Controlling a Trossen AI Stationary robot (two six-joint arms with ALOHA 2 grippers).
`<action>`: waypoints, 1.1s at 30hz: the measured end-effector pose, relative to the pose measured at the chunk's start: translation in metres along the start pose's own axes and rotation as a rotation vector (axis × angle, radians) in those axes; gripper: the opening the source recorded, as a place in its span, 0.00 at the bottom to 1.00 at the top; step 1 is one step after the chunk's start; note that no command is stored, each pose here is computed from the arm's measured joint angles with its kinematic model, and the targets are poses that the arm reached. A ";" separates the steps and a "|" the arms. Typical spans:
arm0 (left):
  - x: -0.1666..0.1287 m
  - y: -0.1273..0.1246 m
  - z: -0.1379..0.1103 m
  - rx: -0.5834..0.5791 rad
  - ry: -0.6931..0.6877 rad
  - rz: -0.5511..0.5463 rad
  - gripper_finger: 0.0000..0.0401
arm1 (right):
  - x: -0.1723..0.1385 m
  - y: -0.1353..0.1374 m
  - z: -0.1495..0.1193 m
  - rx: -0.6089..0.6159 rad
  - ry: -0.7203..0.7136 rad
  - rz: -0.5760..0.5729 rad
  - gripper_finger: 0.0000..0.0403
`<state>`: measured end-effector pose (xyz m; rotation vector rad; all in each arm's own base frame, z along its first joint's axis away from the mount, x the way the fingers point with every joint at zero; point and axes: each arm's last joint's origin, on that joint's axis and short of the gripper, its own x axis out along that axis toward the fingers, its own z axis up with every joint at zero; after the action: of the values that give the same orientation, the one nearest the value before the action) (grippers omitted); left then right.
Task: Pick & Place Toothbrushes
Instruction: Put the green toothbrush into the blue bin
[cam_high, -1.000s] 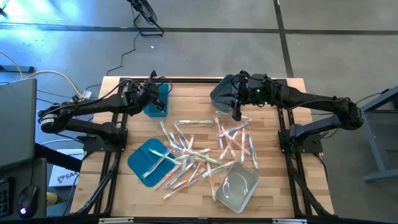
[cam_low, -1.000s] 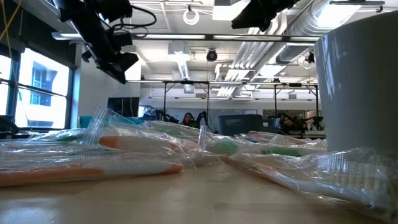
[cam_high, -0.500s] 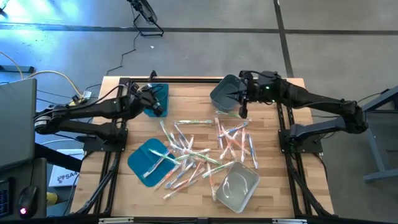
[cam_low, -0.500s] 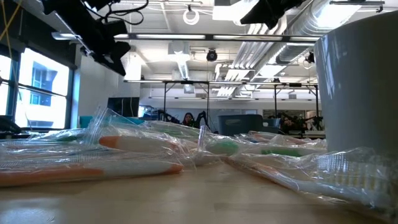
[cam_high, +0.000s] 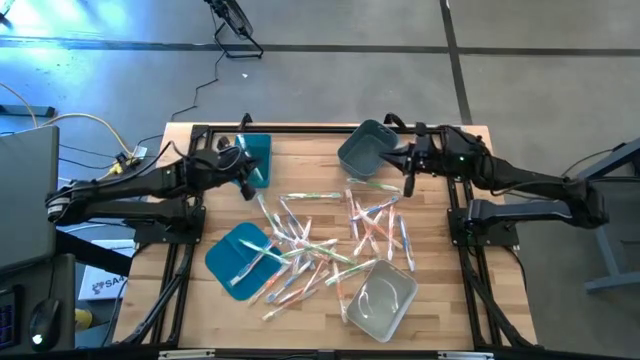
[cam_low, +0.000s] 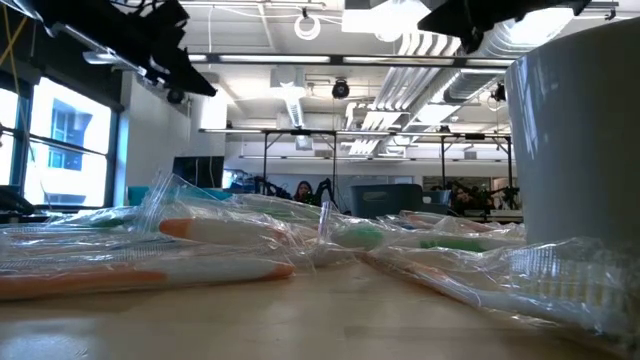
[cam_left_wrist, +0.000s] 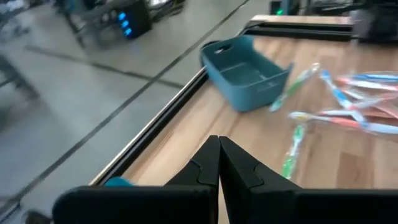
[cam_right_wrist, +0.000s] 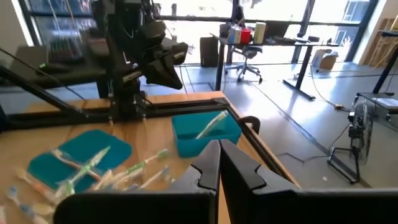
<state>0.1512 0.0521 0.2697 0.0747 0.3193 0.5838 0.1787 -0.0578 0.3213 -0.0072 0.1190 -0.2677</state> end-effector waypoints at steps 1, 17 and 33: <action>-0.002 0.000 -0.001 0.009 -0.010 -0.011 0.00 | -0.001 0.000 -0.003 0.007 -0.008 0.000 0.01; -0.021 0.001 -0.044 -0.014 -0.178 -0.095 0.00 | -0.004 0.002 -0.050 0.073 -0.134 0.010 0.01; -0.032 0.003 -0.044 -0.025 -0.235 -0.131 0.00 | -0.004 0.002 -0.052 0.081 -0.117 0.012 0.01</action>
<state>0.1105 0.0363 0.2369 0.0963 0.0878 0.4440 0.1693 -0.0544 0.2706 0.0584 -0.0086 -0.2596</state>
